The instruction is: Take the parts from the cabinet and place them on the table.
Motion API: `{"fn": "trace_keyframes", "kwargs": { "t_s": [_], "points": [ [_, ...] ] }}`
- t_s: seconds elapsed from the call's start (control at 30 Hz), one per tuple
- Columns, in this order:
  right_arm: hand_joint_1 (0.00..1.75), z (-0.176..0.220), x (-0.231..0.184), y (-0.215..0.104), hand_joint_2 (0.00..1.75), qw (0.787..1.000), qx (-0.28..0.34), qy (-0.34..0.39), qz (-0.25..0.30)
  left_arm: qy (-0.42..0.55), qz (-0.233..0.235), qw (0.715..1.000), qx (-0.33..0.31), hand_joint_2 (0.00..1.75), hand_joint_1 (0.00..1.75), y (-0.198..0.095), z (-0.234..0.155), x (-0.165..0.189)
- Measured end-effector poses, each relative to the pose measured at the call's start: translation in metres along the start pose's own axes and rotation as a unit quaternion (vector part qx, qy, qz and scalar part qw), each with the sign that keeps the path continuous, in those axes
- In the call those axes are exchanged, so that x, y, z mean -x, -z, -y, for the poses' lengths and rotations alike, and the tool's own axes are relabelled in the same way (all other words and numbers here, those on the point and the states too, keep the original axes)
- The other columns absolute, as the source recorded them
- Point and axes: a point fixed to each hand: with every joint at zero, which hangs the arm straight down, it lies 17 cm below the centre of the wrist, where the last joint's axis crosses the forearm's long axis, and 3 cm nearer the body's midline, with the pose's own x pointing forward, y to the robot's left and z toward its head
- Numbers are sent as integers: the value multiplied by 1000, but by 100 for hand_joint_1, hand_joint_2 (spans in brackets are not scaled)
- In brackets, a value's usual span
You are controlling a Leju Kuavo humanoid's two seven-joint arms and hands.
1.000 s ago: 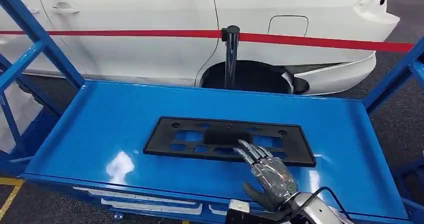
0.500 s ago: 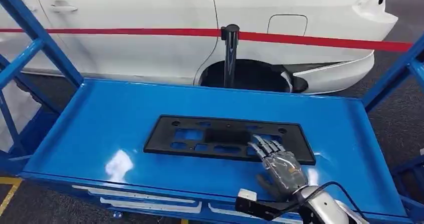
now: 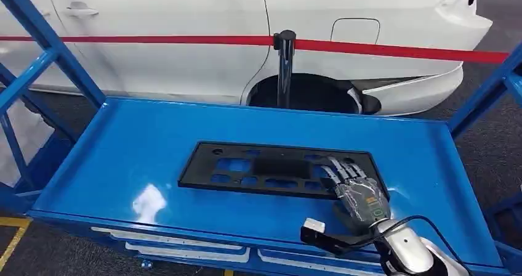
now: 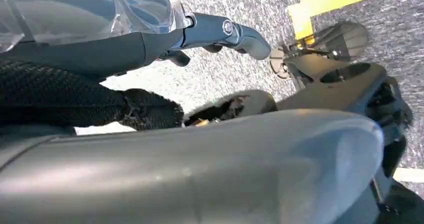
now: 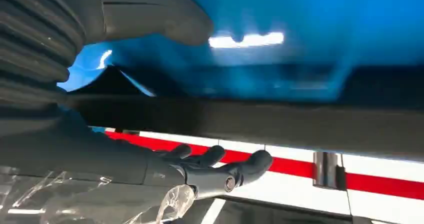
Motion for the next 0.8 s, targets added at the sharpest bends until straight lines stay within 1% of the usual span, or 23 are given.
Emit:
{"fn": "trace_keyframes", "kwargs": {
  "t_s": [0.03, 0.07, 0.1, 0.3, 0.47, 0.63, 0.8],
  "points": [
    [17, -2, 5, 1, 175, 1000, -1, -3, -6, -1, 0, 1000, 0, 0, 0, 0, 0, 0],
    [148, -3, 9, 2, 175, 1000, -2, -6, -11, -2, -1, 1000, 0, 0, 0, 0, 0, 0],
    [173, -3, 12, 3, 175, 1000, -1, -9, -15, -2, -2, 1000, -1, 0, 0, 0, -1, 0],
    [175, -11, 33, 8, 175, 999, -11, -28, -45, -3, -1, 1000, 0, 0, 0, 0, -1, -1],
    [175, -9, 48, 12, 175, 997, -12, -41, -64, -4, 1, 1000, 0, 0, 0, 0, -1, -3],
    [175, 0, 61, 15, 175, 995, 9, -54, -82, -6, 0, 1000, 1, 0, 0, 0, 1, 0],
    [175, 3, 66, 16, 175, 994, 37, -60, -88, -7, 0, 1000, 1, 0, 0, 0, 2, 1]
  ]
}}
